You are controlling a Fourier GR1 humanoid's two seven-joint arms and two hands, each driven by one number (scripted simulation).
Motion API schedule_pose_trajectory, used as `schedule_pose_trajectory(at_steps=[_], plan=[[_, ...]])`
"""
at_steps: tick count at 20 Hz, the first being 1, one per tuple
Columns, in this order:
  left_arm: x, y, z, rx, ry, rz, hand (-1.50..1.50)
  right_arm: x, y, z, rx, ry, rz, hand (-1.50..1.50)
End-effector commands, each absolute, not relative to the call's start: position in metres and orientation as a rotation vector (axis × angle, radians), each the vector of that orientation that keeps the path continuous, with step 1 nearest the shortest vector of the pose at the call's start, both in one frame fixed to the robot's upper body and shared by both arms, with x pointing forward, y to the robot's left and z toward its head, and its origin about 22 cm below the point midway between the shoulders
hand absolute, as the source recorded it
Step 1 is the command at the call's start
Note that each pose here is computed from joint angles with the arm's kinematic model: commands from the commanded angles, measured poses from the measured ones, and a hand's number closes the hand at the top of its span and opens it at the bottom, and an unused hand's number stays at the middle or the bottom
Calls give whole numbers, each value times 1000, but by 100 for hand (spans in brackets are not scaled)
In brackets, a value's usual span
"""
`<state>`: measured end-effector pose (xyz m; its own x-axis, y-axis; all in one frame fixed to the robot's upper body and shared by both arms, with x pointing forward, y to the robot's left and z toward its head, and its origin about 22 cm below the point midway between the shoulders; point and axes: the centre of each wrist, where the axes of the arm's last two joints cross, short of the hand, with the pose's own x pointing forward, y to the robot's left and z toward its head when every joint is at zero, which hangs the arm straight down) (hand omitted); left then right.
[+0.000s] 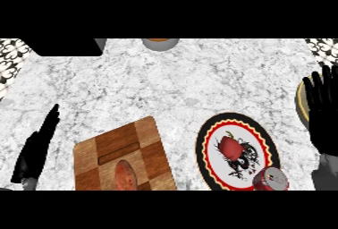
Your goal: Pick the can from the plate and place it in the bowl
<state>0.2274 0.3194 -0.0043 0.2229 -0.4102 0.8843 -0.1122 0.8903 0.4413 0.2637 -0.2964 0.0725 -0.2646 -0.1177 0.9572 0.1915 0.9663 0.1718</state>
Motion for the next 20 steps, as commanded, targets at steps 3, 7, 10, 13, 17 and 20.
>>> schedule_pose_trajectory(at_steps=[3,7,10,13,17,20], plan=[[246,284,10,312,-1478,-156,0,231,-273,38,-148,-1549,25,150],[254,258,20,201,-1564,-163,0,226,-332,40,-594,-1397,554,150],[258,241,24,135,-1574,-66,0,195,-283,14,-719,-1552,95,-150],[260,243,29,112,-1574,-82,0,154,-229,5,-679,-1683,-16,-150],[264,234,31,105,-1574,-96,0,125,-210,32,-792,-1786,3,-150],[266,241,35,104,-1608,-92,0,102,-214,54,-871,-1731,66,-150]])
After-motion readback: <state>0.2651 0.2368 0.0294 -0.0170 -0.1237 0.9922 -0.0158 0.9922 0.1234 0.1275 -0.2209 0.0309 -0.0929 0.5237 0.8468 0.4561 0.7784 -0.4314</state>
